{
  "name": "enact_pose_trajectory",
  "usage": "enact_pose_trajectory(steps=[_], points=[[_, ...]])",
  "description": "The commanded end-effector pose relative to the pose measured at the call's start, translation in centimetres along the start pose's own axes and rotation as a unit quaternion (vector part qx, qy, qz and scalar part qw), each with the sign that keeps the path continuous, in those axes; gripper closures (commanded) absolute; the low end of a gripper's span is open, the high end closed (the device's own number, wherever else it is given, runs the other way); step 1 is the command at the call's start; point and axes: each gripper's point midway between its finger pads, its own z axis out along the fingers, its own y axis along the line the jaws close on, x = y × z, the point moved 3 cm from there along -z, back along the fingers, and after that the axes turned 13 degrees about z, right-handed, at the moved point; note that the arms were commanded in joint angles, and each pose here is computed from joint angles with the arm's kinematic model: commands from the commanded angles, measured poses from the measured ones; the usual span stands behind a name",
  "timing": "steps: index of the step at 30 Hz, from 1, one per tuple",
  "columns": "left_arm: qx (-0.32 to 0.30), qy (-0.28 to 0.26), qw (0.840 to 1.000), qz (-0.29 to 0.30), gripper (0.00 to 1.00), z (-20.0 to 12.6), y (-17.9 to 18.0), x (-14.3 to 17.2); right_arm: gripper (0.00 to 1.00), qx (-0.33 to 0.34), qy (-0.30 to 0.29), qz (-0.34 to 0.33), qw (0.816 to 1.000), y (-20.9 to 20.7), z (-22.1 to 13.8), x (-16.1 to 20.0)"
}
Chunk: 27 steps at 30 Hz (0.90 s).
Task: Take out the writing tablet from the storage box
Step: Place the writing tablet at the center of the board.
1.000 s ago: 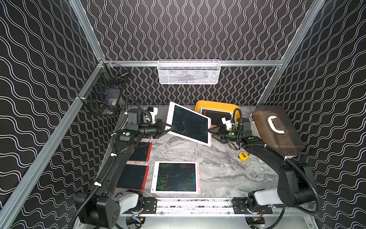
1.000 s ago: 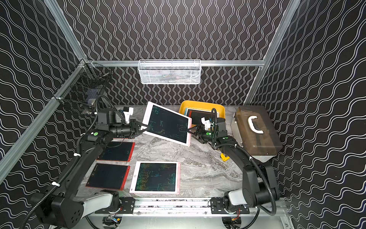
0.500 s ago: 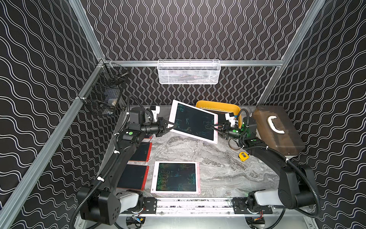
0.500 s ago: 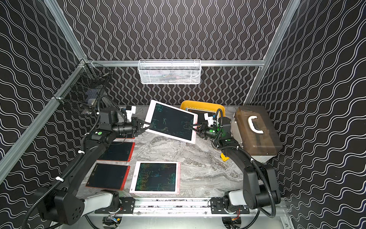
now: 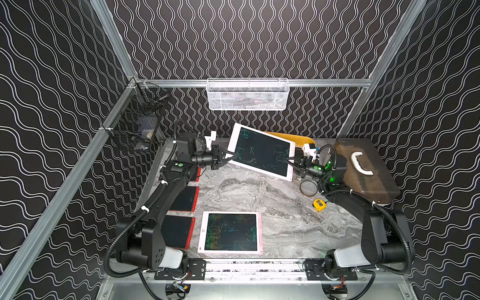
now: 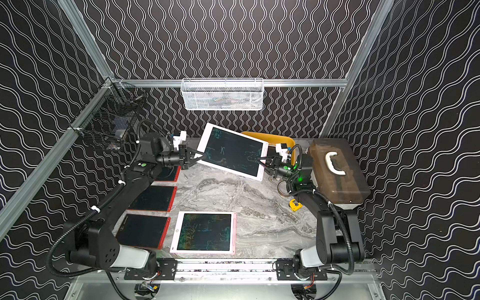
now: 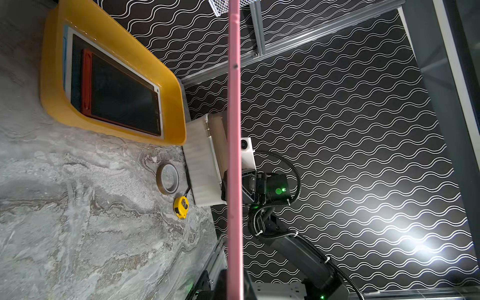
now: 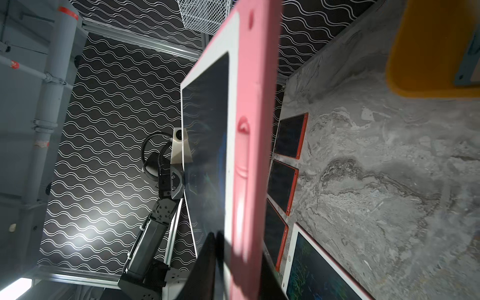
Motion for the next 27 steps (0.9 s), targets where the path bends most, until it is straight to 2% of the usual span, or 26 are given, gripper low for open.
enact_pose_trajectory(steps=[1,12,17,22,27], points=[[0.024,0.010,0.999,0.026,1.00,0.7,-0.7,-0.5,0.79,0.019,0.029,-0.029,0.999,0.1,0.2,0.7],[0.011,0.036,0.999,0.027,0.98,2.3,1.0,-0.6,0.91,0.026,0.021,-0.028,0.999,0.0,0.4,0.1],[-0.022,0.050,0.998,0.025,0.67,2.6,3.0,-0.4,0.98,0.037,0.006,-0.025,0.999,-0.1,0.2,0.0],[-0.093,0.050,0.994,0.024,0.41,2.1,5.2,-0.6,1.00,0.055,-0.010,-0.029,0.998,0.1,-0.2,0.2],[-0.163,0.029,0.986,0.029,0.20,0.2,6.5,-1.2,1.00,0.090,-0.033,-0.031,0.995,-0.2,-0.9,0.3]])
